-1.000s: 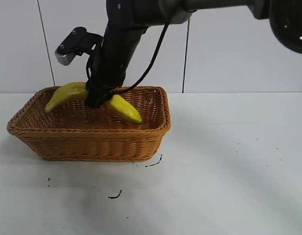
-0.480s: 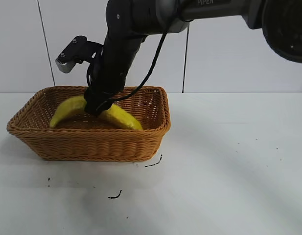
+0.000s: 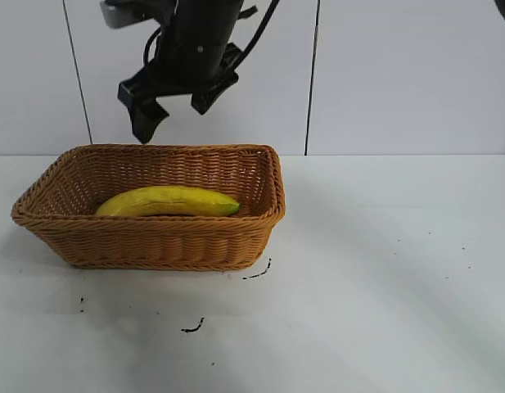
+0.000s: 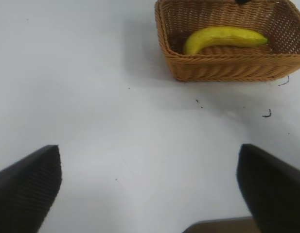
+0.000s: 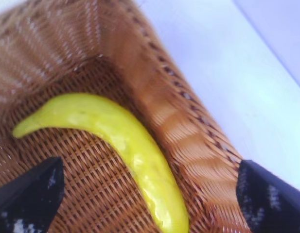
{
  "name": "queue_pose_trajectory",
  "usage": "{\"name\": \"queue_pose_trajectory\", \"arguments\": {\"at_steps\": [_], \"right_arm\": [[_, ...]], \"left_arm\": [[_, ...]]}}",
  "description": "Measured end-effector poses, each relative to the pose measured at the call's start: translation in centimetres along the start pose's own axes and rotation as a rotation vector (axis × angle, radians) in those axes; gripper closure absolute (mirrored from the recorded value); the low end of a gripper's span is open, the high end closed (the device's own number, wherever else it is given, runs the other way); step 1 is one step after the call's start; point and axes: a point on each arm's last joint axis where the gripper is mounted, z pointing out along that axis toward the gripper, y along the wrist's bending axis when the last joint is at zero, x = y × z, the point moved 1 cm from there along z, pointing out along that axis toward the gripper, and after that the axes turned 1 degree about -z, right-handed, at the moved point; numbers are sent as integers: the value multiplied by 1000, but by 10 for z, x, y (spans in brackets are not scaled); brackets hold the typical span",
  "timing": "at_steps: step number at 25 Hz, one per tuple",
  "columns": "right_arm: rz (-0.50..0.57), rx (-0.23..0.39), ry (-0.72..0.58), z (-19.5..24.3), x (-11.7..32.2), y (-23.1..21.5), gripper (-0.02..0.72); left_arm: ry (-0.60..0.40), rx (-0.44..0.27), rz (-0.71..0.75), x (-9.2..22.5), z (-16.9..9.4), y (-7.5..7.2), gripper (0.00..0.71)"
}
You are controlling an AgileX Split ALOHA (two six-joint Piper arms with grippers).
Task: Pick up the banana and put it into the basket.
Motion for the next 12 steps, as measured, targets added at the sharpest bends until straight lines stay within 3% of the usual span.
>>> {"name": "queue_pose_trajectory", "arguments": {"at_steps": [5,12], "right_arm": [[230,82,20,-10,14,-73,14],[440,220,102,-32,67,-194,14]], "left_arm": [[0,0,0,0,0,0,15],[0,0,0,0,0,0,15]]}}
